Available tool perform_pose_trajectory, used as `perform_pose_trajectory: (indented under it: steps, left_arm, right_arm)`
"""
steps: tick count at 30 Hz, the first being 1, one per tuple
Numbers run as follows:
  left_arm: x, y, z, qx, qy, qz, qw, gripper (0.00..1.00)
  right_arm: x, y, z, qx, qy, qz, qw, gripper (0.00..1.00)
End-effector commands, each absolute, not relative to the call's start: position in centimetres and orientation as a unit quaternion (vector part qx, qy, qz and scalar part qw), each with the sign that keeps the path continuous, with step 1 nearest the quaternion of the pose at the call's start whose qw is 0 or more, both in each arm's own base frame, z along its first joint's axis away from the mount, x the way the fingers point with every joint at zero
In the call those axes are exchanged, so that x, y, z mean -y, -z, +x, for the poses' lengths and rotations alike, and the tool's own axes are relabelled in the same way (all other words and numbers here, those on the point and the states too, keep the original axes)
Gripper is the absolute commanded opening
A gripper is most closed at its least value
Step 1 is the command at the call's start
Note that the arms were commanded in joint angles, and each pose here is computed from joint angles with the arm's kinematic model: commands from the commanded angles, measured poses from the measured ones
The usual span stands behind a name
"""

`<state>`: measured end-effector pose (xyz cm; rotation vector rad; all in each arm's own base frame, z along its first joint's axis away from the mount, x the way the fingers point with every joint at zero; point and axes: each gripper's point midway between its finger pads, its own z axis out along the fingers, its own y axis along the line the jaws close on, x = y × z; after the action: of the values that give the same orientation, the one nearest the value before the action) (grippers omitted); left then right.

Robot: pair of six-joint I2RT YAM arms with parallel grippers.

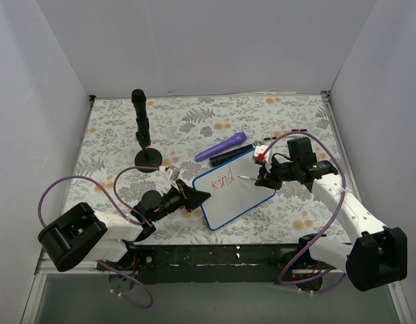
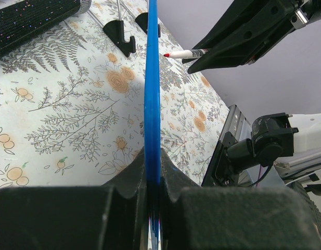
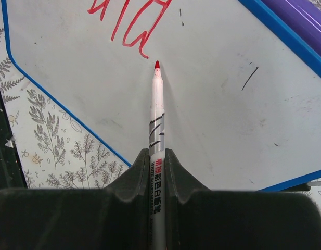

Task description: Write a sentence on the whiteboard

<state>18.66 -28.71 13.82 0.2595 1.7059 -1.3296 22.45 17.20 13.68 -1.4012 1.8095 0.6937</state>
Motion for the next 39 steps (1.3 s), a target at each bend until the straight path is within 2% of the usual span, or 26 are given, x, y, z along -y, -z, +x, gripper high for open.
perform_pose_trajectory:
  steps: [1,17,39]
  left_arm:
    - [29.0,-15.8,18.7,-0.670,0.554,0.113,0.481,0.00]
    - [29.2,-15.6,18.6,-0.669,0.558,0.117,0.477,0.00]
    - [28.8,-15.5,18.7,-0.671,0.552,0.110,0.482,0.00]
  right_arm:
    - [-18.1,-15.5,23.7,-0.692,-0.269,-0.543,0.391,0.01]
    - [-18.9,-16.5,25.2,-0.695,-0.269,-0.527,0.408,0.01]
    - [-17.7,-12.8,22.2,-0.705,-0.275,-0.550,0.353,0.01]
